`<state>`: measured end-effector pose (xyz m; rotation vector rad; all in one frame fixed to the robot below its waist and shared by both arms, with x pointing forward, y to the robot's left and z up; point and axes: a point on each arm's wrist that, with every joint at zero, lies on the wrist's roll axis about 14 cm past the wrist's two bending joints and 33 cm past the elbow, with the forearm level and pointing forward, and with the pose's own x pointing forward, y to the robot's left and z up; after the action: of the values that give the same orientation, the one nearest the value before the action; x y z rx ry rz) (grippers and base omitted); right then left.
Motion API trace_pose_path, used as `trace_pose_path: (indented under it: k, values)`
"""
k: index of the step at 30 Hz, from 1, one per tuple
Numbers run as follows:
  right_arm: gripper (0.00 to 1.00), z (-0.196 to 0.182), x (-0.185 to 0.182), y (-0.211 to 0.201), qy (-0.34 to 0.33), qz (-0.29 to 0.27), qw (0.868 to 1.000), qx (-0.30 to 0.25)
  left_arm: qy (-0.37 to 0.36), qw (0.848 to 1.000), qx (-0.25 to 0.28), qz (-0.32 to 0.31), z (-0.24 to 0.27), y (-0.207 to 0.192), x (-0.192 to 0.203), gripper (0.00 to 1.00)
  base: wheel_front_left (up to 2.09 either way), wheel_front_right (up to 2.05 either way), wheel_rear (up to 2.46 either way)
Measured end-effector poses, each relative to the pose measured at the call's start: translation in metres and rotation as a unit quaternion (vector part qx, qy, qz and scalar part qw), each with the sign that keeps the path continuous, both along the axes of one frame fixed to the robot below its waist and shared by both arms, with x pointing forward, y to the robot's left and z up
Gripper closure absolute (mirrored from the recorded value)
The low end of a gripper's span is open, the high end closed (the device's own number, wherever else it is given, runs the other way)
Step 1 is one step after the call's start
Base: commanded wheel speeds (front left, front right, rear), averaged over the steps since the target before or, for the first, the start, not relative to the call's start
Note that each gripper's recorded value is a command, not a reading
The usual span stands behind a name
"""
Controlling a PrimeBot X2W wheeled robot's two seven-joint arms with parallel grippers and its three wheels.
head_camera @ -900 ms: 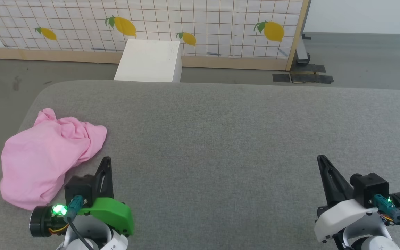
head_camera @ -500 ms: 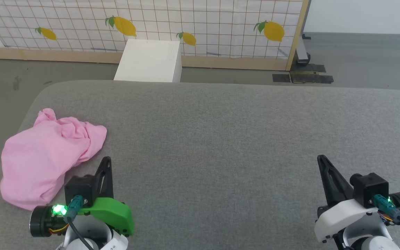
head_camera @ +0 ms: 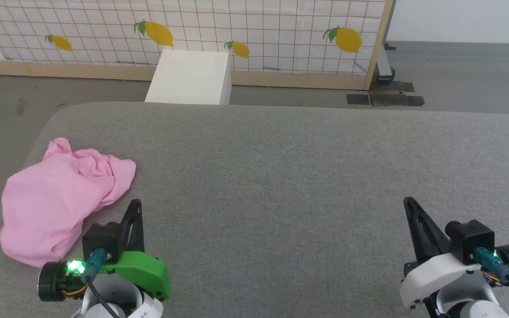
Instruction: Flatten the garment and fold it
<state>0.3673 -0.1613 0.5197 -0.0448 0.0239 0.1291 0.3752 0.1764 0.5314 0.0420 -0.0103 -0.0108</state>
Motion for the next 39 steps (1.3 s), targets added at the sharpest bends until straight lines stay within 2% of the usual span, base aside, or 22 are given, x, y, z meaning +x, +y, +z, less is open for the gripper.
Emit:
trace_pose_path:
  k: [3, 4, 29, 39]
  values:
    - [1.0, 0.0, 0.0, 0.0, 0.0, 0.0, 1.0, 0.0, 0.0, 1.0, 0.0, 0.0, 0.0, 0.0, 0.0, 1.0, 0.0, 0.0, 0.0]
    - [0.0, 0.0, 0.0, 0.0, 0.0, 0.0, 1.0, 0.0, 0.0, 1.0, 0.0, 0.0, 0.0, 0.0, 0.0, 0.0, 0.0, 0.0, 0.0]
    - [0.0, -0.004, 0.001, 0.005, -0.001, 0.007, 1.0, 0.007, -0.002, 1.0, -0.015, -0.008, -0.004, -0.005, -0.002, 0.0, 0.0, 0.0, 0.0]
    - [0.0, -0.005, 0.007, 0.019, -0.004, 0.028, 1.0, 0.014, -0.005, 1.0, -0.02, 0.008, -0.005, 0.004, -0.009, 0.0, 0.0, 0.0, 0.0]
